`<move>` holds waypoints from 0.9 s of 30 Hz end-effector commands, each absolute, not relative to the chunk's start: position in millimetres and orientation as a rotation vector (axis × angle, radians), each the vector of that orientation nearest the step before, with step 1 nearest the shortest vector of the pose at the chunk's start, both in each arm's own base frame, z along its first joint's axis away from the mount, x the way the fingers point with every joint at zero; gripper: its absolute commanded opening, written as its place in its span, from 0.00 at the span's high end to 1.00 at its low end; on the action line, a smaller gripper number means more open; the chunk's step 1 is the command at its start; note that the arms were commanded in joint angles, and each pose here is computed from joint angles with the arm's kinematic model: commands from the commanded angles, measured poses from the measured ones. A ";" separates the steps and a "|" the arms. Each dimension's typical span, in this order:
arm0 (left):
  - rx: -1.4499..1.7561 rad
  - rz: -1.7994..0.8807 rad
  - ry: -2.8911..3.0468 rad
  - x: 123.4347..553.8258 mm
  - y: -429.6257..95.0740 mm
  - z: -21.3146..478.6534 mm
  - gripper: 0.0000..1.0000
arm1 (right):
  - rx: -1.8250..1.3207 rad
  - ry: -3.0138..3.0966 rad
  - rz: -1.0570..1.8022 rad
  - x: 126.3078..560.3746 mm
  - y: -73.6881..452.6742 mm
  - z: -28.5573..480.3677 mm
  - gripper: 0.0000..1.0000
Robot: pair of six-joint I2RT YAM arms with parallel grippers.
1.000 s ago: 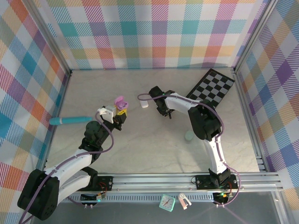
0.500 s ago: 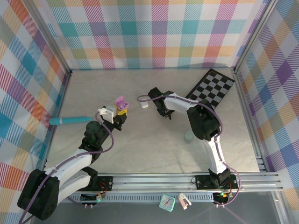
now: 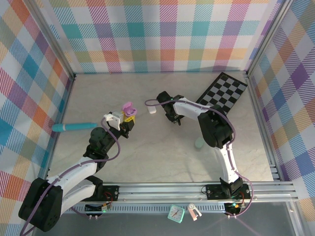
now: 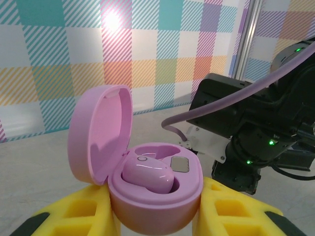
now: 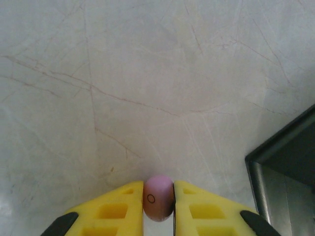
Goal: Insert the wireless bluetooth earbuds into the charging case
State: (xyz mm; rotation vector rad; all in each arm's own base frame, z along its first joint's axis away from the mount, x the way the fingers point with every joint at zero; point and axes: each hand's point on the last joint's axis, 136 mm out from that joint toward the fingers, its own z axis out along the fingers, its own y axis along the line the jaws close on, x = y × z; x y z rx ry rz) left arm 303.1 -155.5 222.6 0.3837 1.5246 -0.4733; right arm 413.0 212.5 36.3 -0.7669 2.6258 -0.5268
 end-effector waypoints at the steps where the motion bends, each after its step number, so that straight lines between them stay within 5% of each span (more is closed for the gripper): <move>1: 0.403 -0.492 1.461 302.7 -158.7 244.1 0.75 | -0.693 2.606 -0.407 404.6 215.5 76.1 0.79; 27: 1.010 -0.902 1.349 274.3 -273.3 235.4 0.76 | -0.730 2.317 1.006 264.0 299.6 272.7 0.79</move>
